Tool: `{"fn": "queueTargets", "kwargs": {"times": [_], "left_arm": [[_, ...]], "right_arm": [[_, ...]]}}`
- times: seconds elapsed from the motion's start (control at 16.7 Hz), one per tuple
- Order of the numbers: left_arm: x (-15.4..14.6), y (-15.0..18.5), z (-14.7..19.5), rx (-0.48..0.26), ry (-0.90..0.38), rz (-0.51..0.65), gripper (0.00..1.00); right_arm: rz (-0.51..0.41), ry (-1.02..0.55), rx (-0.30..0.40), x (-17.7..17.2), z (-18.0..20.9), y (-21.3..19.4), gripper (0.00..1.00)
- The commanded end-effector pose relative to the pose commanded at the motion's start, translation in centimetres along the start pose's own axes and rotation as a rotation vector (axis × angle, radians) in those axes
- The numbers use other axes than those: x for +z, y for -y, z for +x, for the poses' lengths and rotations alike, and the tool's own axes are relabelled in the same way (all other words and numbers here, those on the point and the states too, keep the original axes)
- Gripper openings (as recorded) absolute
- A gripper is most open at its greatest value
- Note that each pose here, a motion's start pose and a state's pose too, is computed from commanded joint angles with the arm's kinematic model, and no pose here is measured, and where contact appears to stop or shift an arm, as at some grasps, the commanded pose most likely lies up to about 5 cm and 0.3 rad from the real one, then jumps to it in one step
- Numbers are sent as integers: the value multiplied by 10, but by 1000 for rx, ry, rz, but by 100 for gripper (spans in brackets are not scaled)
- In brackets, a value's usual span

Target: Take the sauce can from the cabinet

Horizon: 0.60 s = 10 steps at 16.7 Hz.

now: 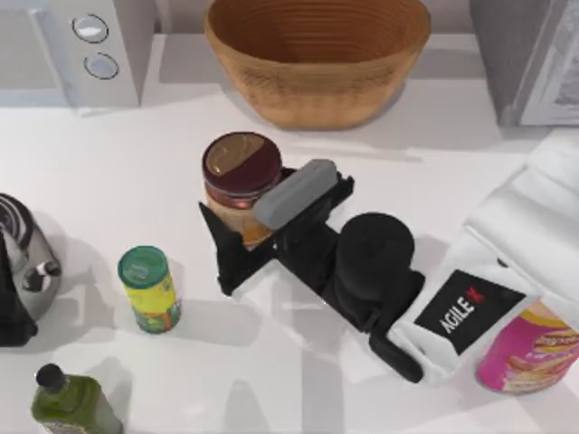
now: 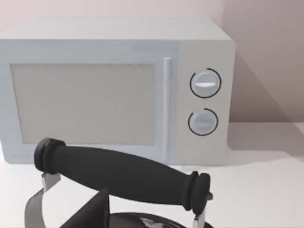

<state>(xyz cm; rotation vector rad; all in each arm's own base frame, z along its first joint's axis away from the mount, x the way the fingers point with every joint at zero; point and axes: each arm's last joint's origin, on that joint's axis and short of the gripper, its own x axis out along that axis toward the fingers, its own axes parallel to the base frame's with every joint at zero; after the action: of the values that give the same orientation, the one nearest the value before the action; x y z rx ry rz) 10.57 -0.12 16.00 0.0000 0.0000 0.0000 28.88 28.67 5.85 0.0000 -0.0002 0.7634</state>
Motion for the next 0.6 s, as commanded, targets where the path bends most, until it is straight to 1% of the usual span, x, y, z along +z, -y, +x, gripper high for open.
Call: {"fn": "queueTargets", "kwargs": {"times": [0.6], "left_arm": [[0, 0, 0, 0, 0, 0, 100]], "right_arm": [[0, 0, 0, 0, 0, 0, 90]]}}
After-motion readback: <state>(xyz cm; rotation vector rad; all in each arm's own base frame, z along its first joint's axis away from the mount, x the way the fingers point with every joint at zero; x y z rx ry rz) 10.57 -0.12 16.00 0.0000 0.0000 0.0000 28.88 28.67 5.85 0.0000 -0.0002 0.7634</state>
